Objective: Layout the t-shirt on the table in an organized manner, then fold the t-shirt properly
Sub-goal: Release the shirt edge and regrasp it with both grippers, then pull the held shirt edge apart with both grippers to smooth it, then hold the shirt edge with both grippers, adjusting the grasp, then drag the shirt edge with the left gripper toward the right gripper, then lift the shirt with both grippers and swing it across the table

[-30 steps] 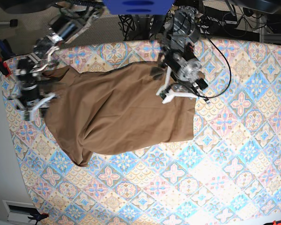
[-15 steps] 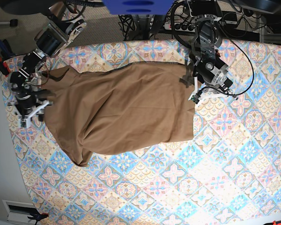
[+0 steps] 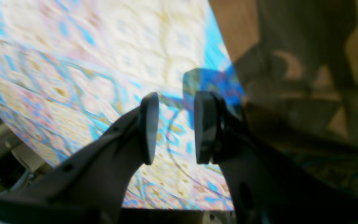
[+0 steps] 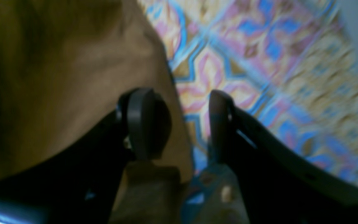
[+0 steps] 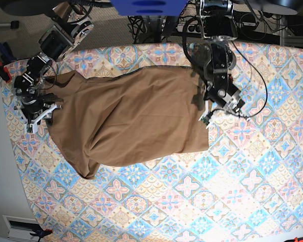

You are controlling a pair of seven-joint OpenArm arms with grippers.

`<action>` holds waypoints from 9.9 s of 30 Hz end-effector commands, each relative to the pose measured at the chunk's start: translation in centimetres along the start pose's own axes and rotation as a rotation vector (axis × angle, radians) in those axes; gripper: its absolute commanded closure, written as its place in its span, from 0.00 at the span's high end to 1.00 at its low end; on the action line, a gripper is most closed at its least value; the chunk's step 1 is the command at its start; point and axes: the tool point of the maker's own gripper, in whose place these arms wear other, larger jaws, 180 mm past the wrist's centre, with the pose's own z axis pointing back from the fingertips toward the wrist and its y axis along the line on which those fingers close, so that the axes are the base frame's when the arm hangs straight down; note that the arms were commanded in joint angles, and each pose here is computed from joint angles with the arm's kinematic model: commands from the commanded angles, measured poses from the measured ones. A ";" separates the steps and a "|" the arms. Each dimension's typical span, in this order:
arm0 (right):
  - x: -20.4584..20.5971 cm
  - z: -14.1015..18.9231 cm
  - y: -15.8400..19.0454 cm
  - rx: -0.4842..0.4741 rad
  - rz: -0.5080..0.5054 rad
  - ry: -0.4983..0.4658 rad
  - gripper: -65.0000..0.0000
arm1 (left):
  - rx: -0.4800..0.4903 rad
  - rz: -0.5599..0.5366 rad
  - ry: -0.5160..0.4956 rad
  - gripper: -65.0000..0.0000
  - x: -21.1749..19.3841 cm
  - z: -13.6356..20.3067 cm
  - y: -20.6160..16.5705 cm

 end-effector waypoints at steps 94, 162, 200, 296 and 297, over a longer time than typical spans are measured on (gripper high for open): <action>4.0 9.2 -8.1 -0.445 -0.009 -0.276 0.39 | -0.242 0.137 -0.477 0.40 2.4 7.0 -8.7; -12.7 8.9 -3.9 -0.172 -0.515 0.073 0.39 | -0.376 0.027 -0.353 0.00 -0.1 3.3 -13.3; 1.0 14.3 -9.6 -0.356 -0.175 -0.104 0.00 | -0.141 0.041 -0.432 0.00 5.7 6.9 -5.3; 11.6 9.6 -8.9 -0.397 0.193 -0.028 0.00 | -0.374 0.113 -0.767 0.00 20.4 11.0 -2.2; 11.8 9.5 -8.8 -0.396 0.195 -0.032 0.00 | -0.353 0.153 -0.776 0.00 21.0 11.4 -0.6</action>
